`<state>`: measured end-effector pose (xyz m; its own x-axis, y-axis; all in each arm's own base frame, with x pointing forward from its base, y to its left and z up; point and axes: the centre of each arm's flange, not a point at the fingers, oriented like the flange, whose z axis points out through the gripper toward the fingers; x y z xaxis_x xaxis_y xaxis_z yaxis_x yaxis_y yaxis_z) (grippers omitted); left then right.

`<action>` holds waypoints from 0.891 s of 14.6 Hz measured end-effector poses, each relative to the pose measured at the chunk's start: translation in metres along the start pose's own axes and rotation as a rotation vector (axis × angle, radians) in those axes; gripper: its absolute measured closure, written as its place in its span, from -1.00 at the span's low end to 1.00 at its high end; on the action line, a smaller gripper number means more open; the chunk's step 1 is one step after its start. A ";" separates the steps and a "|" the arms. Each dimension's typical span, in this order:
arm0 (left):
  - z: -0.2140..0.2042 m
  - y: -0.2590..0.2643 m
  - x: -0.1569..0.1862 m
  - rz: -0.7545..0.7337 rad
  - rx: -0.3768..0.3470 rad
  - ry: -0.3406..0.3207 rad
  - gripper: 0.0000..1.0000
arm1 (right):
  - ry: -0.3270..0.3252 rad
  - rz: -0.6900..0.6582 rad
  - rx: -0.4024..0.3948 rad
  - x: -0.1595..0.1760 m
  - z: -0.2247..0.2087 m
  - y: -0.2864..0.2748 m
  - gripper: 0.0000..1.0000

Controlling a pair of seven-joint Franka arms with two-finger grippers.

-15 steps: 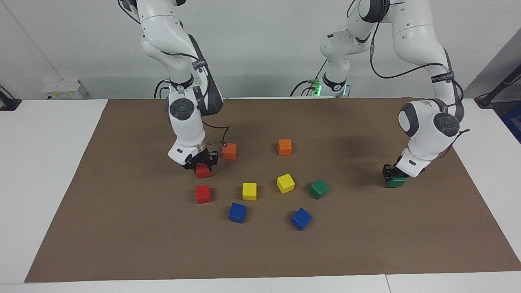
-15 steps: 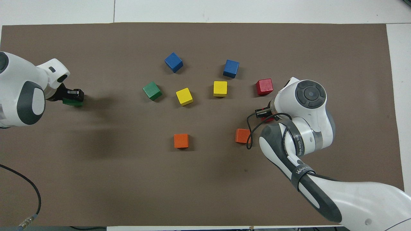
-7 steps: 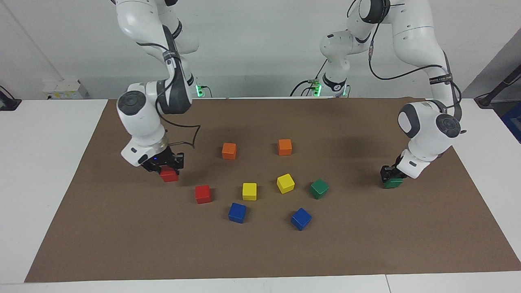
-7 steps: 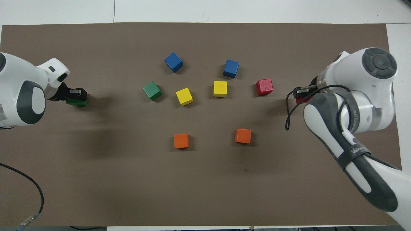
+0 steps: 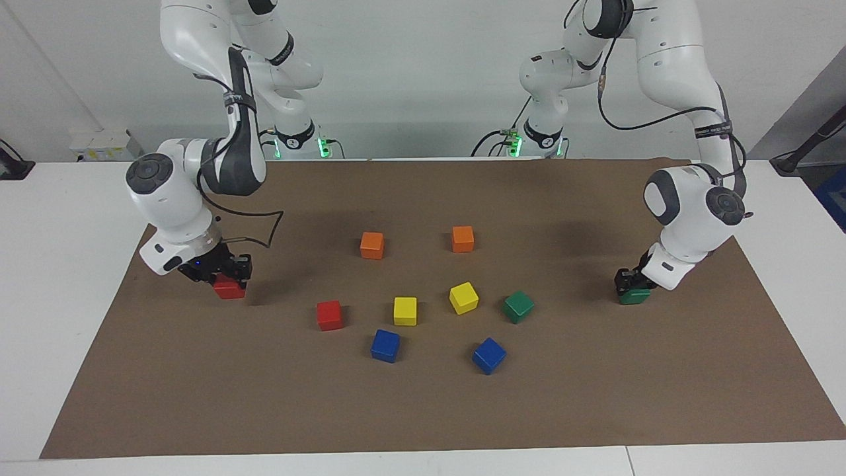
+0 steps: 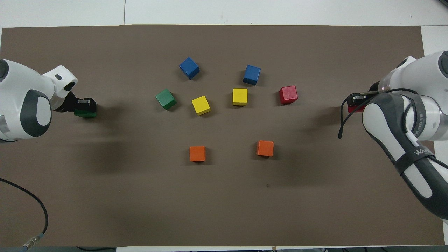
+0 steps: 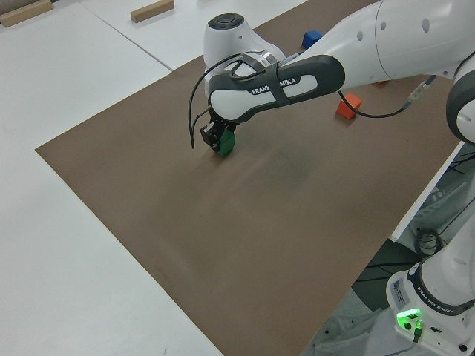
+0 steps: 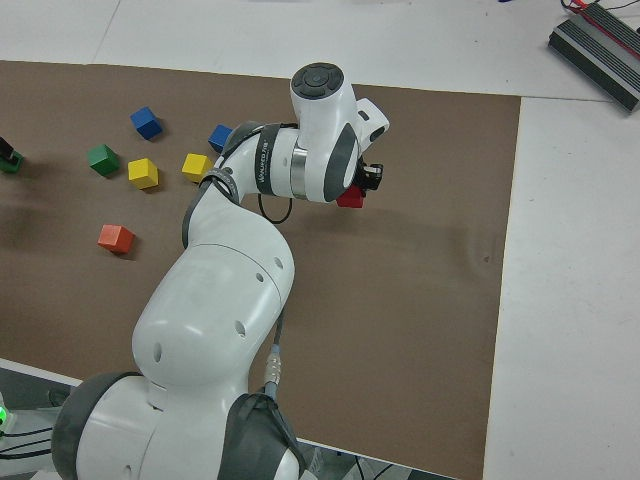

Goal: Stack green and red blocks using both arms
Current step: 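Release the green block with the left gripper while the right gripper releases red, then grasp the second green block with the left gripper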

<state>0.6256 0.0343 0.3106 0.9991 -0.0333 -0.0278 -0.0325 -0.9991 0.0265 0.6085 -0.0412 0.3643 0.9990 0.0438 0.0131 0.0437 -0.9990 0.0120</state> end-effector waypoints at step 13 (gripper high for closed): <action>-0.078 0.158 0.022 -0.309 -0.027 0.067 -1.00 | 0.004 -0.119 -0.001 0.005 0.045 0.014 -0.10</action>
<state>0.6445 -0.1221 0.3916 0.9611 0.2747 0.0271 0.2730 -0.9605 0.0532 0.6145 -0.0560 0.3196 0.9867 0.1621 0.0157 0.1618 -0.9867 0.0149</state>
